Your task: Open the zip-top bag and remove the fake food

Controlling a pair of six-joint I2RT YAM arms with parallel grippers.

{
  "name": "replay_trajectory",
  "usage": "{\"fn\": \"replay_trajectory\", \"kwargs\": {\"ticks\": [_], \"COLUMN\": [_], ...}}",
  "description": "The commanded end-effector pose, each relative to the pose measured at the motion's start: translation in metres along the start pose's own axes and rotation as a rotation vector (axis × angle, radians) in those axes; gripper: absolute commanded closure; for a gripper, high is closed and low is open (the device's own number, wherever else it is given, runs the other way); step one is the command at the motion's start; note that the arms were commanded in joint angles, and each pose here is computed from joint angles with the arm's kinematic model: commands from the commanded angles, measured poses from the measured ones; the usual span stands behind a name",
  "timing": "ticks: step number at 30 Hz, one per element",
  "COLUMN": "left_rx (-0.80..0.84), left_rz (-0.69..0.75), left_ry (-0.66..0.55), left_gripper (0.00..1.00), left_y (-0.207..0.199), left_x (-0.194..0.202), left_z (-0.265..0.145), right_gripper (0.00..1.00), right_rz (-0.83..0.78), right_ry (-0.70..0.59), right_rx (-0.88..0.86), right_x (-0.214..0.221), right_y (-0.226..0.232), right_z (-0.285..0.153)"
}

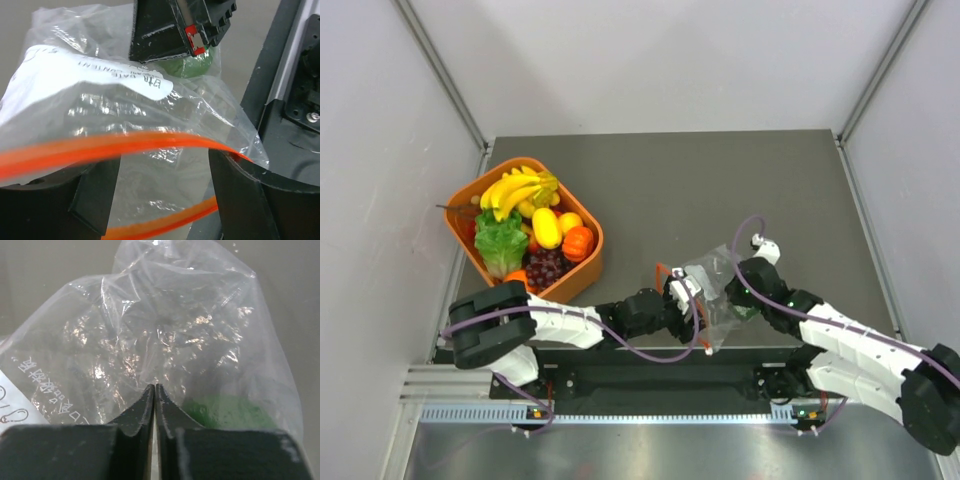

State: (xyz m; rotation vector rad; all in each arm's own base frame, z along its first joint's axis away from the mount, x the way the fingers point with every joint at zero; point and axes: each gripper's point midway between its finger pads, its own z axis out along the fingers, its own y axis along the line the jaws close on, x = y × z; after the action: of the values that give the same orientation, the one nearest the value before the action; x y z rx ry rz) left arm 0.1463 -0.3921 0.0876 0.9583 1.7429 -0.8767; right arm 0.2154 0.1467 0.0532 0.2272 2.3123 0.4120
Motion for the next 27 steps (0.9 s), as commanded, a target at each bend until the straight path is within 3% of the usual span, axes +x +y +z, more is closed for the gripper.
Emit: {"fn": "replay_trajectory", "kwargs": {"ticks": [1, 2, 3, 4, 6, 10, 19, 23, 27], "left_rx": [-0.021, -0.031, -0.047, -0.055, -0.074, -0.129, -0.274, -0.275, -0.209], "left_rz": [0.009, 0.010, 0.007, 0.002, -0.001, -0.016, -0.031, -0.028, -0.016], "left_ry": [-0.054, -0.040, -0.038, -0.041, -0.024, -0.023, -0.016, -0.032, -0.042], "left_gripper": [0.24, 0.23, 0.22, 0.22, 0.22, 0.22, 0.21, 0.21, 0.21], "left_y": [0.004, 0.006, 0.009, 0.010, 0.014, 0.024, 0.049, 0.050, 0.039], "left_x": [-0.005, 0.002, 0.004, 0.006, 0.016, 0.023, 0.025, 0.020, 0.016], "left_z": [0.005, 0.007, 0.009, 0.011, 0.015, 0.019, 0.011, 0.005, 0.006], "right_gripper": [0.95, 0.88, 0.63, 0.51, 0.37, 0.21, 0.16, 0.13, 0.16], "right_rz": [0.015, 0.008, 0.012, 0.013, 0.018, 0.046, 0.053, 0.065, 0.079], "right_ry": [-0.098, -0.098, -0.124, -0.139, -0.177, -0.214, -0.101, -0.075, -0.037], "right_rx": [-0.125, -0.100, -0.071, -0.057, -0.013, 0.051, 0.300, 0.336, 0.285], "right_x": [-0.040, -0.041, -0.047, -0.053, -0.062, -0.062, -0.026, -0.017, -0.005], "right_y": [0.046, 0.041, 0.036, 0.034, 0.020, -0.005, -0.058, -0.066, -0.059], "right_z": [-0.009, -0.013, -0.017, -0.024, -0.040, -0.060, -0.059, -0.060, -0.052]}}
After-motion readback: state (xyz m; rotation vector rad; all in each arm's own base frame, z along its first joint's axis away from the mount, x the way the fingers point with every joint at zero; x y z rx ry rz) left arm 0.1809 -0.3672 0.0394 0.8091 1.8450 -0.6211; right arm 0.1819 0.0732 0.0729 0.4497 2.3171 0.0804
